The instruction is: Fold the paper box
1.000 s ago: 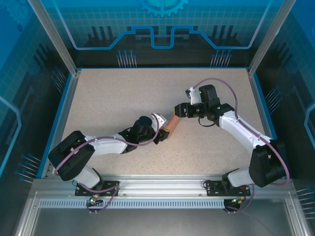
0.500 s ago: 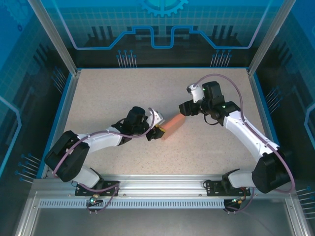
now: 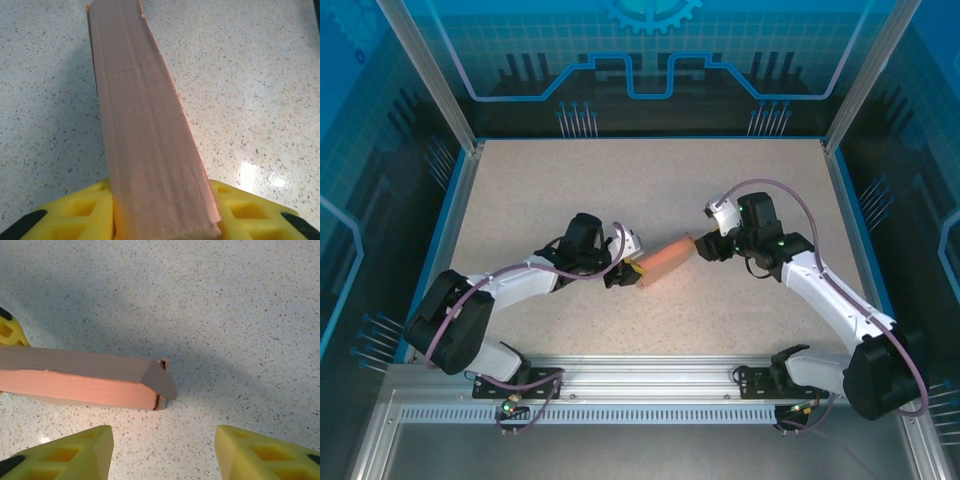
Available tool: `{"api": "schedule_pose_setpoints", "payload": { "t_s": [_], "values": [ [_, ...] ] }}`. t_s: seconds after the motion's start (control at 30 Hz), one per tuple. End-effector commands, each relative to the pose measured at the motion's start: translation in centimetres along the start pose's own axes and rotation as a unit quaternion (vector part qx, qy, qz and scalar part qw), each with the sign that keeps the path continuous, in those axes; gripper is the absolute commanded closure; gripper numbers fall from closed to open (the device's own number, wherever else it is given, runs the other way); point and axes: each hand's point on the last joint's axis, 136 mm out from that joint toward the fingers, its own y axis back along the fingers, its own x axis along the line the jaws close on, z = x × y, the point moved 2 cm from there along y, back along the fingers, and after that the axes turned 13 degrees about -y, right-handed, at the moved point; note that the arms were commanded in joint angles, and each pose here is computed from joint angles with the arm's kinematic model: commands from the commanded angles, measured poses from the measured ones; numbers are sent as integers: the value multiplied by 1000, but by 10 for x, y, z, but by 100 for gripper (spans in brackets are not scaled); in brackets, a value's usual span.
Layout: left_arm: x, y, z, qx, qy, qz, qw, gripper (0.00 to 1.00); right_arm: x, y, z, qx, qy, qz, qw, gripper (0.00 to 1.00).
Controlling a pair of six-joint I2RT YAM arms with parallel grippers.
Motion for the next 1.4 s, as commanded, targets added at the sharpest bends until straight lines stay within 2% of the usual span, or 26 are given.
{"api": "schedule_pose_setpoints", "payload": {
  "t_s": [0.0,0.2,0.47,1.07,1.23,1.37],
  "values": [
    [0,9,18,-17,-39,-15,999,60,-1,4,-2,-1,37,-10,999,45],
    [1,8,16,2,-49,-29,998,57,-2,-3,-15,19,37,-15,999,49],
    [4,5,11,21,-49,-39,998,57,2,-15,-31,21,37,-5,999,49],
    [5,5,7,32,-46,-39,998,55,6,-44,-15,26,62,9,998,56],
    [6,4,6,37,-45,-39,998,55,6,-47,-13,28,63,8,998,61],
    [7,4,5,40,-45,-37,997,54,8,-49,-13,36,56,12,998,71]
  ]
}}
